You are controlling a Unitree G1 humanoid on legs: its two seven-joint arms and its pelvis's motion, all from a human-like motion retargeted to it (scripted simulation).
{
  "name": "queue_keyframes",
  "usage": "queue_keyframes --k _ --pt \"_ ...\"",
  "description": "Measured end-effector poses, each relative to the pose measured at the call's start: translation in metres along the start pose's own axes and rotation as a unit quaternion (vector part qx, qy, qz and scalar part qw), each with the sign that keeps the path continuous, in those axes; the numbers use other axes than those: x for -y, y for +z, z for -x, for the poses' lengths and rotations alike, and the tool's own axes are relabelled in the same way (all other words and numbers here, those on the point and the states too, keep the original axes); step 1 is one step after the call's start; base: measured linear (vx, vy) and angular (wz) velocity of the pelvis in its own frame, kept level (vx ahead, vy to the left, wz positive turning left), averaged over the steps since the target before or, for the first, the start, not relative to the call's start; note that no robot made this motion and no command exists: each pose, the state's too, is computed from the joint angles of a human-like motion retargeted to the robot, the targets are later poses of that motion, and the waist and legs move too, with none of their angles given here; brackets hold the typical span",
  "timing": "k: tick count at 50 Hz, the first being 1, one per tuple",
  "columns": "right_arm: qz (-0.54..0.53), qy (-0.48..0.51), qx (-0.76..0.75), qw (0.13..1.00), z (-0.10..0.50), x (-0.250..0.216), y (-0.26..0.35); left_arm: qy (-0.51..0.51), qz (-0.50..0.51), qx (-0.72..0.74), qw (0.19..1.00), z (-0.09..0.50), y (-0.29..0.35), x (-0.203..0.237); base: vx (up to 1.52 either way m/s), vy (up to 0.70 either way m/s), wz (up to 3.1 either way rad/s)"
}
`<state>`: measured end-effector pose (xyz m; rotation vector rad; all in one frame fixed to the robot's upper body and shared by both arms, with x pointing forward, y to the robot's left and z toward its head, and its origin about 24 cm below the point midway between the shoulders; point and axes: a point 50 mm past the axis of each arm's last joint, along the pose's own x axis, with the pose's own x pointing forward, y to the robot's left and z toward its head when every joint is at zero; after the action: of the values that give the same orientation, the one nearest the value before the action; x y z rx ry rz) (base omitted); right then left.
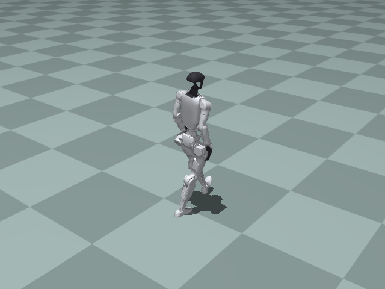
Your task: Walk run
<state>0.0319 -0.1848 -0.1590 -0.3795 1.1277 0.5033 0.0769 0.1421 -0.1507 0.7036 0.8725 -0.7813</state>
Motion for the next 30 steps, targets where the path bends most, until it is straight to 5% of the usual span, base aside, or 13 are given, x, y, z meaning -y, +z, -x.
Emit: queue_keyframes --k 7,23,30 --pt "0.003 0.011 -0.031 0.999 -0.001 -0.006 -0.005 0.01 0.045 0.01 0.999 -0.001 0.002 -0.008 1.04 -0.2 -0.58" --pt "-0.037 -0.182 0.113 0.976 0.008 0.031 0.029 -0.115 0.009 -0.056 0.992 0.001 -0.019 0.019 0.9 -0.11 0.48" --pt "-0.046 -0.131 0.095 0.986 0.003 0.013 0.026 -0.16 0.063 -0.08 0.982 0.004 -0.027 0.032 0.85 -0.33 0.55"
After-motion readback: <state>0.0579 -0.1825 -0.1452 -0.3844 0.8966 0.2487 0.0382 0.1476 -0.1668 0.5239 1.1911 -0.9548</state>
